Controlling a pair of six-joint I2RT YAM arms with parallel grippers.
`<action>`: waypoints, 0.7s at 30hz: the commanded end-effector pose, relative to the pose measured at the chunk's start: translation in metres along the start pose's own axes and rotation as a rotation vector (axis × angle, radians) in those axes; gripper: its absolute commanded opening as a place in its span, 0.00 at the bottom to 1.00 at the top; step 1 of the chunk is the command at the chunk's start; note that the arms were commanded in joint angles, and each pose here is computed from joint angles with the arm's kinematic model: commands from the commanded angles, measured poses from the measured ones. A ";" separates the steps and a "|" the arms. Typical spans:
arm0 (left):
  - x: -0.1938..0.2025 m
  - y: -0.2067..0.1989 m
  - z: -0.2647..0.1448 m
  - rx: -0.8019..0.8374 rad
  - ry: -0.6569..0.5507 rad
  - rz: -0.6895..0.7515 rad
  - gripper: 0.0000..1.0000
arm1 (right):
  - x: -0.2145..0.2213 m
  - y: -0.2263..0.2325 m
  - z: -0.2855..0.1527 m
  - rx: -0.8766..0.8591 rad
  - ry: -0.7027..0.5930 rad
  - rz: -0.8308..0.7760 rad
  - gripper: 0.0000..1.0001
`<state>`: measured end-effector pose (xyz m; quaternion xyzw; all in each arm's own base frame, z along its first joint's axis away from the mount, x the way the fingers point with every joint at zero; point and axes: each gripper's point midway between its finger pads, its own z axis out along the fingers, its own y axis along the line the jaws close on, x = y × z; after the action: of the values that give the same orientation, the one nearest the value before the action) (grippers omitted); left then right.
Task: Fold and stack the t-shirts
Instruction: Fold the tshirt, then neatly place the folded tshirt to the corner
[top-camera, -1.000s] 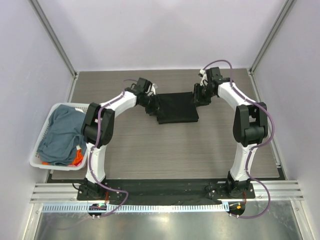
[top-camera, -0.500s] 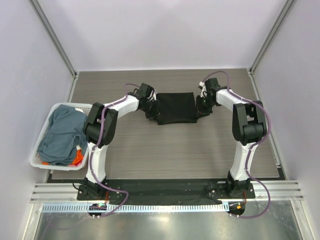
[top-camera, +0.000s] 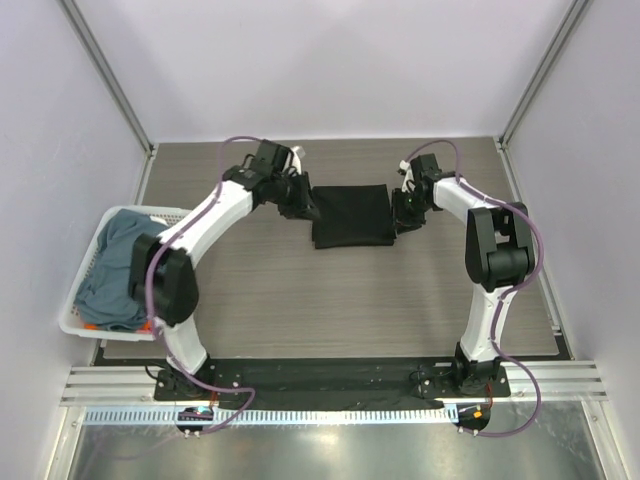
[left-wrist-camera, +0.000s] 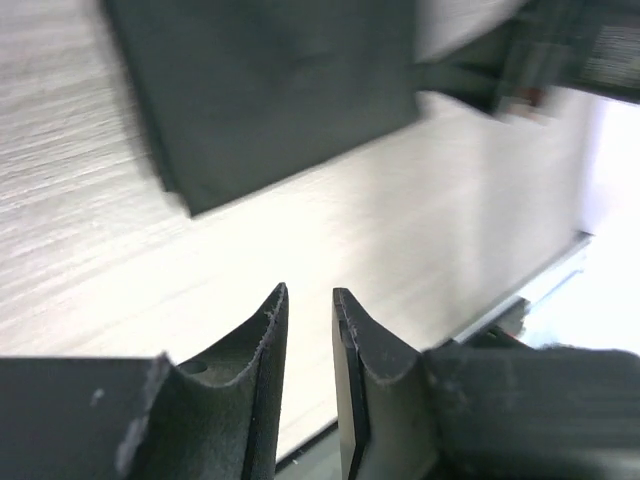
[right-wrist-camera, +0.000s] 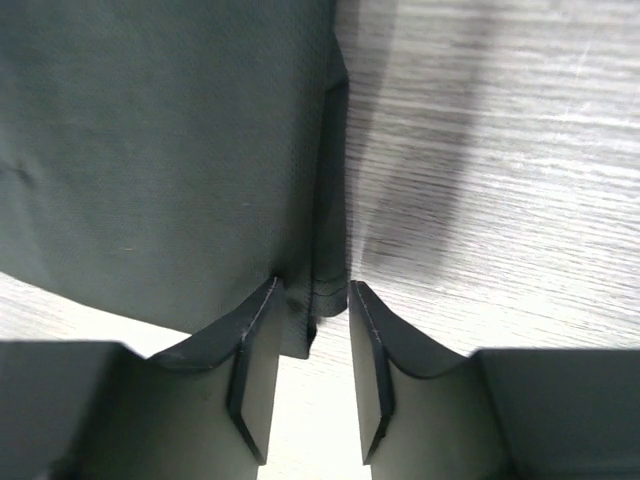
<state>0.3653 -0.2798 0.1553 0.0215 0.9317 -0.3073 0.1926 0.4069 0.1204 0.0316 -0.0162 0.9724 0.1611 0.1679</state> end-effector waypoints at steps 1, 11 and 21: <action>0.001 -0.035 -0.062 0.092 -0.072 0.087 0.26 | -0.036 0.018 -0.031 -0.034 -0.120 -0.035 0.39; 0.053 -0.019 -0.085 0.128 -0.064 0.112 0.29 | -0.056 0.014 0.003 -0.050 -0.091 -0.081 0.41; 0.074 -0.008 -0.077 0.137 -0.009 0.125 0.30 | -0.057 -0.006 0.023 0.032 -0.065 -0.090 0.13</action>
<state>0.2681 -0.2416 0.1701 0.0639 0.9215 -0.3342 0.1874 0.4610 0.1293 0.0252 -0.0435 0.9655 0.1670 0.1949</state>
